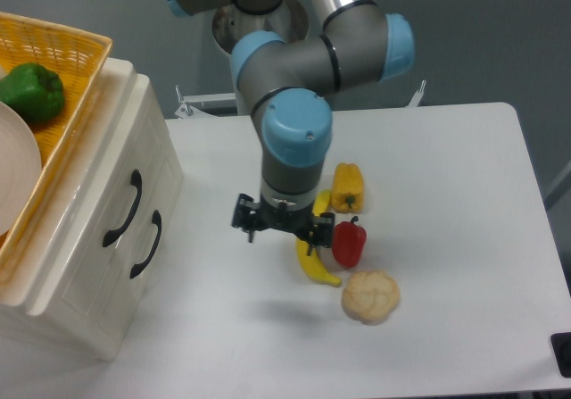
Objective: Slide the top white drawer open
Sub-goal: 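Move the gripper across the table toward the top drawer's black handle, then lower the gripper onto the top drawer handle and hook it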
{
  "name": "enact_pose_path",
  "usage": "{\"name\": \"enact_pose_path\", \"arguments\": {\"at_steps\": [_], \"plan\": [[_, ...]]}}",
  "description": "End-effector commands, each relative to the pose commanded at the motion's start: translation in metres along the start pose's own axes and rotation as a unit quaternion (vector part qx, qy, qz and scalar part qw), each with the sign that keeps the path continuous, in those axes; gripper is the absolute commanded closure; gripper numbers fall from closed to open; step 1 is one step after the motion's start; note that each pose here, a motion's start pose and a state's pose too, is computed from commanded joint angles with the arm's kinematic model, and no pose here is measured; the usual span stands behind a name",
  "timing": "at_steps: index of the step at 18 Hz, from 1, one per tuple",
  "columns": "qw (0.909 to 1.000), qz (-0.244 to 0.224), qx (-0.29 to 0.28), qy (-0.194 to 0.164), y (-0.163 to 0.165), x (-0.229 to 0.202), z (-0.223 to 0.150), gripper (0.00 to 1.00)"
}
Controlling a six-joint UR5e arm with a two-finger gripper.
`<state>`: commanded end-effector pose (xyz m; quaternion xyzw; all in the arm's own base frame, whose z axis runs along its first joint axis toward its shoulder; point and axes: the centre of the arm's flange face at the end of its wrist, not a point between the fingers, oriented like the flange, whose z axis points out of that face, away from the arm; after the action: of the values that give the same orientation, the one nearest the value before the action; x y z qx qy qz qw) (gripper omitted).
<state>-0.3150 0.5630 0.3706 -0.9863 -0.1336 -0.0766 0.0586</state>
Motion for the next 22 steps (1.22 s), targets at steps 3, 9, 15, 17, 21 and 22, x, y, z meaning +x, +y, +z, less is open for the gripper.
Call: {"name": "enact_pose_path", "arguments": {"at_steps": [3,9,15,17,21,22], "plan": [[0.9992,-0.019,0.017,0.03,-0.003,0.008,-0.003,0.0],[0.9971,-0.038,0.027,0.059,-0.002,0.039,-0.015,0.0],[0.9972,-0.03,0.017,0.066,0.001,0.08,-0.009,0.0],[0.9965,-0.033,0.016,0.075,0.0,0.095,-0.006,0.0],[0.9958,-0.038,0.014,0.082,0.002,0.109,-0.004,0.0],[0.9957,-0.039,0.013,0.083,0.001,0.112,-0.004,0.0]]}}
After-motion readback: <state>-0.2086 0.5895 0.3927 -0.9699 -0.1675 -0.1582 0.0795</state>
